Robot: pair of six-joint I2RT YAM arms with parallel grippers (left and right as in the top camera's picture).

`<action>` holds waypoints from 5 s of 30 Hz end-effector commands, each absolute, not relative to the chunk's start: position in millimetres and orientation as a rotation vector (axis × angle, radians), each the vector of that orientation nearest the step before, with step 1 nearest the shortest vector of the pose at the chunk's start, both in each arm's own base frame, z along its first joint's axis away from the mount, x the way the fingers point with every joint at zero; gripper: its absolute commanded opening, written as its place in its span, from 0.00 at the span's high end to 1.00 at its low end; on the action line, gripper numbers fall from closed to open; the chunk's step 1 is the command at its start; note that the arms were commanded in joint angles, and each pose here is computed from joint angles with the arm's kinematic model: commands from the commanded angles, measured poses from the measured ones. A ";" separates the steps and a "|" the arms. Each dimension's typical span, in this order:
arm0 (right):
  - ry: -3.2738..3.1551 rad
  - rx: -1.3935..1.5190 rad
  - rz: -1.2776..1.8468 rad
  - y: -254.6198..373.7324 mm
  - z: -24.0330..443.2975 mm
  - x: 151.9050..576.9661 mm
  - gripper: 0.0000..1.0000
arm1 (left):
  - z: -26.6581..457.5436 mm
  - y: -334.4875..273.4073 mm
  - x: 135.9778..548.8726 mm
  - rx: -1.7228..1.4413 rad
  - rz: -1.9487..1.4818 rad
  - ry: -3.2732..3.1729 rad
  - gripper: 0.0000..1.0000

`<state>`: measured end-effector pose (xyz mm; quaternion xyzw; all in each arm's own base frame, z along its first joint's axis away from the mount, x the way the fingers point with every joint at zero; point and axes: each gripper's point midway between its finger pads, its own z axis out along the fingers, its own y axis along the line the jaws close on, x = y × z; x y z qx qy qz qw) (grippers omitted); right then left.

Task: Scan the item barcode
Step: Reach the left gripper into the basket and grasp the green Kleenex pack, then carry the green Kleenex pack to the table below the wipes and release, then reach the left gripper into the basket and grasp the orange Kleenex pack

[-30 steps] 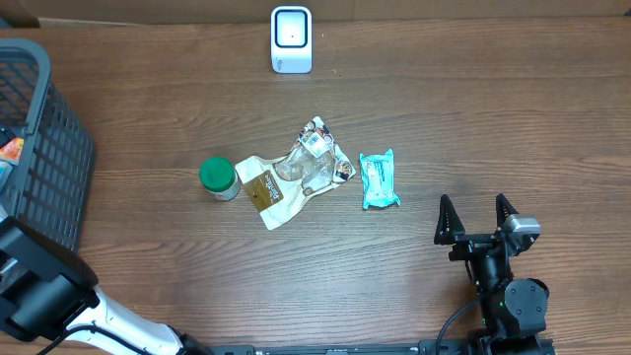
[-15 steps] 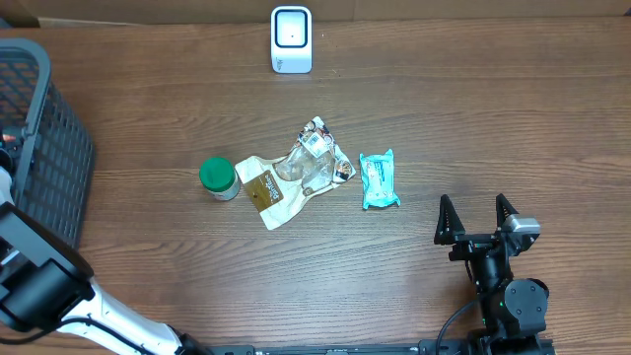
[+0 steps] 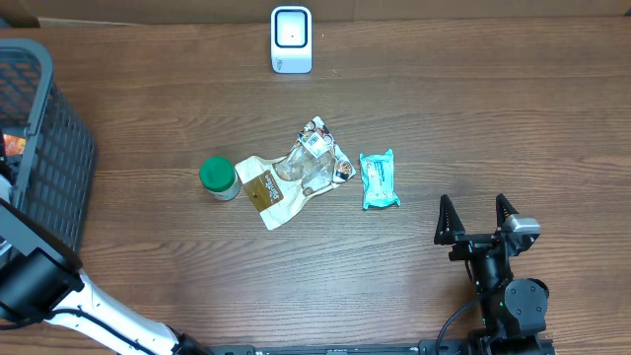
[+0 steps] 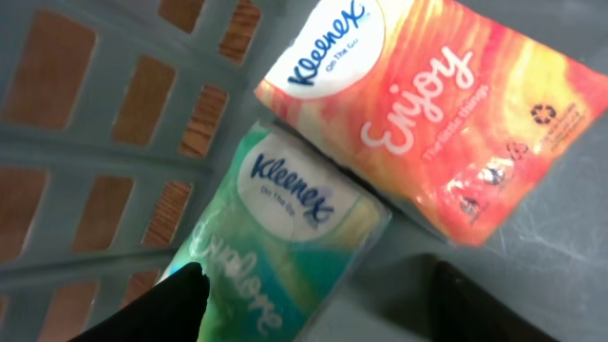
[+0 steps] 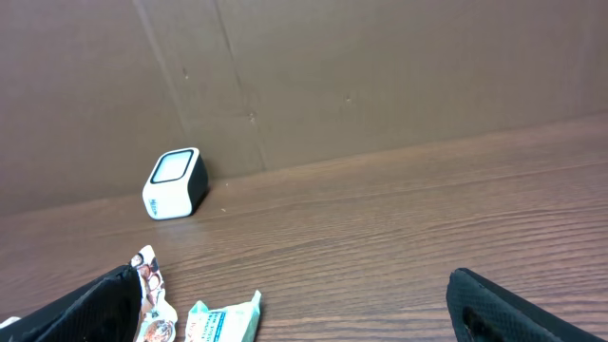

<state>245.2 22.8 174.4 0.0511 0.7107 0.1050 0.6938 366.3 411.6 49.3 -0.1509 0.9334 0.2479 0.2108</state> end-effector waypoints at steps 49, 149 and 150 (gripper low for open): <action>1.586 0.113 0.228 22.6 171.9 245.4 0.00 | 320.2 13.0 370.7 -0.310 -0.356 2.279 0.96; 1.587 0.113 0.228 22.6 171.5 245.5 0.00 | 149.7 386.1 390.4 -1.316 0.109 2.444 0.00; 1.587 0.113 0.228 22.6 171.5 245.5 0.00 | 141.6 389.6 392.0 -1.317 0.122 2.451 0.00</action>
